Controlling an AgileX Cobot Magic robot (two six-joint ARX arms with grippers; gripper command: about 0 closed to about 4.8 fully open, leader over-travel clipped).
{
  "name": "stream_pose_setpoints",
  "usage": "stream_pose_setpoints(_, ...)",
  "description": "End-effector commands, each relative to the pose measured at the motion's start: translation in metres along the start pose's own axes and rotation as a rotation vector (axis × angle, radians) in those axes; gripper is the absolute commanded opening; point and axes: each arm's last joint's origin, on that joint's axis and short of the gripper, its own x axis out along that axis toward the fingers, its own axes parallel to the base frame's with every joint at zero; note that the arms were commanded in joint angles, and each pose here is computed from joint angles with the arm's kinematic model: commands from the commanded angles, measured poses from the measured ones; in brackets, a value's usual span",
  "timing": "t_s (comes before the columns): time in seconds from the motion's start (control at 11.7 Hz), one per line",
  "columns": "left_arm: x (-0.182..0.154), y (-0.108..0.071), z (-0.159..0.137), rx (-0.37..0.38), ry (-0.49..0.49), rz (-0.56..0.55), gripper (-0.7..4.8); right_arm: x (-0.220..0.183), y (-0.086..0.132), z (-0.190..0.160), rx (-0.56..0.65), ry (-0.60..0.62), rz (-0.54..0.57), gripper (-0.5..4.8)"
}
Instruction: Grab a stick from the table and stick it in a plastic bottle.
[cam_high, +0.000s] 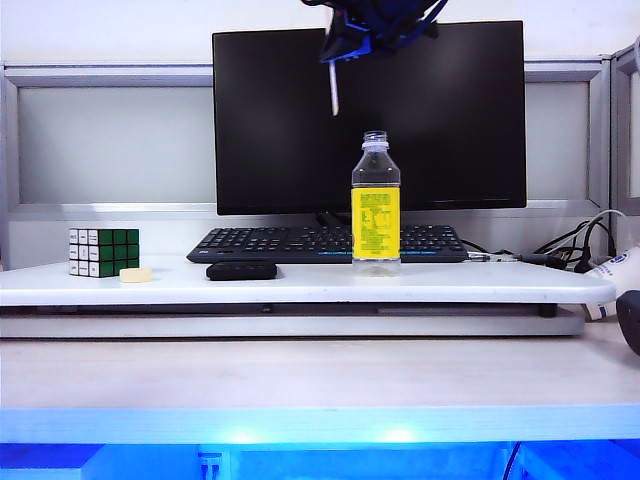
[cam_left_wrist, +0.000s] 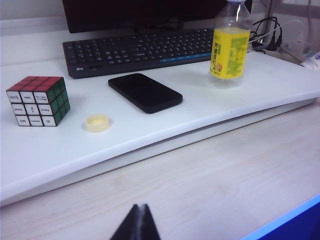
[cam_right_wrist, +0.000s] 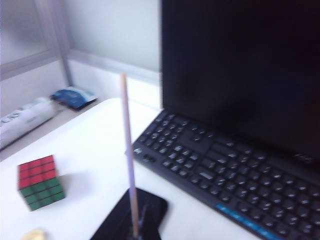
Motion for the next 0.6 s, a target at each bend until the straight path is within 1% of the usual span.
stream_pose_setpoints(0.09,0.0,0.0,0.003,0.014,-0.023,-0.003,-0.06,-0.002,-0.01,0.007,-0.035,-0.049,-0.04,-0.09)
stream_pose_setpoints(0.34,0.0,0.0,0.003,0.014,-0.023,-0.003,-0.06,-0.003,-0.019,0.009,-0.07,-0.068,-0.095,-0.09)
stream_pose_setpoints(0.6,0.001,0.0,0.001,0.017,-0.027,-0.004,-0.06,-0.002,-0.025,0.01,-0.075,-0.09,-0.11,-0.09)
